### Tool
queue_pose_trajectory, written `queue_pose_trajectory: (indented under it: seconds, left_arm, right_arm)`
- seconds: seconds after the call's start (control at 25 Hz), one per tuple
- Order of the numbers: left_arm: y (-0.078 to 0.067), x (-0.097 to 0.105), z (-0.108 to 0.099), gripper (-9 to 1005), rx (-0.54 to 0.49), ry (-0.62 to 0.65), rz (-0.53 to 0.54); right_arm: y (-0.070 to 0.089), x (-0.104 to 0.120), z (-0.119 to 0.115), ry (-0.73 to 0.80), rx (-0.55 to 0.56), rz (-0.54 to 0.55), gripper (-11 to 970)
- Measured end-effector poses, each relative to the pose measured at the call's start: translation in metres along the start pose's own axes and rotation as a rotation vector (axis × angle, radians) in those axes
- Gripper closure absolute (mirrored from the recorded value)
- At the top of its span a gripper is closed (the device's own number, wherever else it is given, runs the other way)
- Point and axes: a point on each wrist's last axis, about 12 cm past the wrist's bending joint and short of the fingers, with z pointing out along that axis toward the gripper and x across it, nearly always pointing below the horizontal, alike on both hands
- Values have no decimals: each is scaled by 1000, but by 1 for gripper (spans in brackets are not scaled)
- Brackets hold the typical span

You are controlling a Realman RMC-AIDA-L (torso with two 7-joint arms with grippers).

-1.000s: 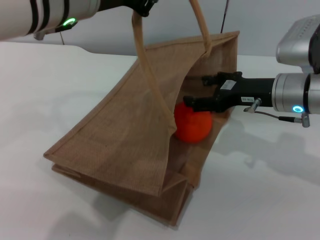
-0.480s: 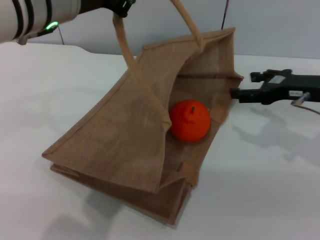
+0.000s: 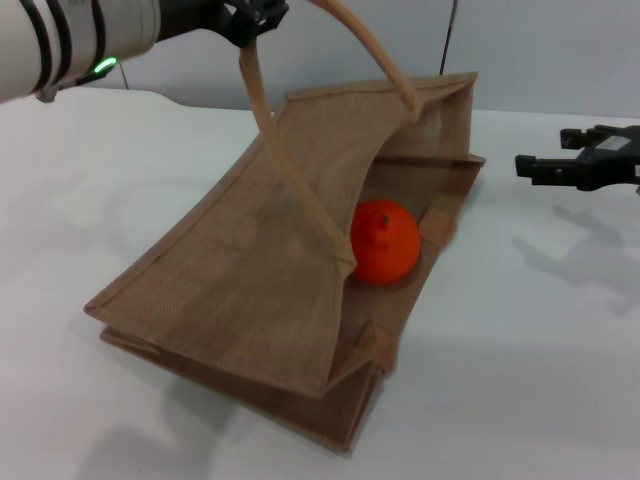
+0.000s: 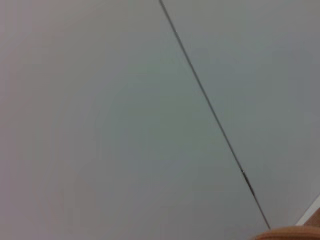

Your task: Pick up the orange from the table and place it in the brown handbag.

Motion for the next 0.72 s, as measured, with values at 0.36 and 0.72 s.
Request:
queue_pose_trajectory:
  seconds: [0.36, 0.72]
  left_arm:
    - [-14, 3, 10, 297, 108, -47, -75]
    - [-18, 12, 15, 118, 154, -89, -114]
  right_arm:
    - [-6, 2, -7, -15, 29, 23, 66]
    - [-6, 6, -9, -21, 38, 34, 67]
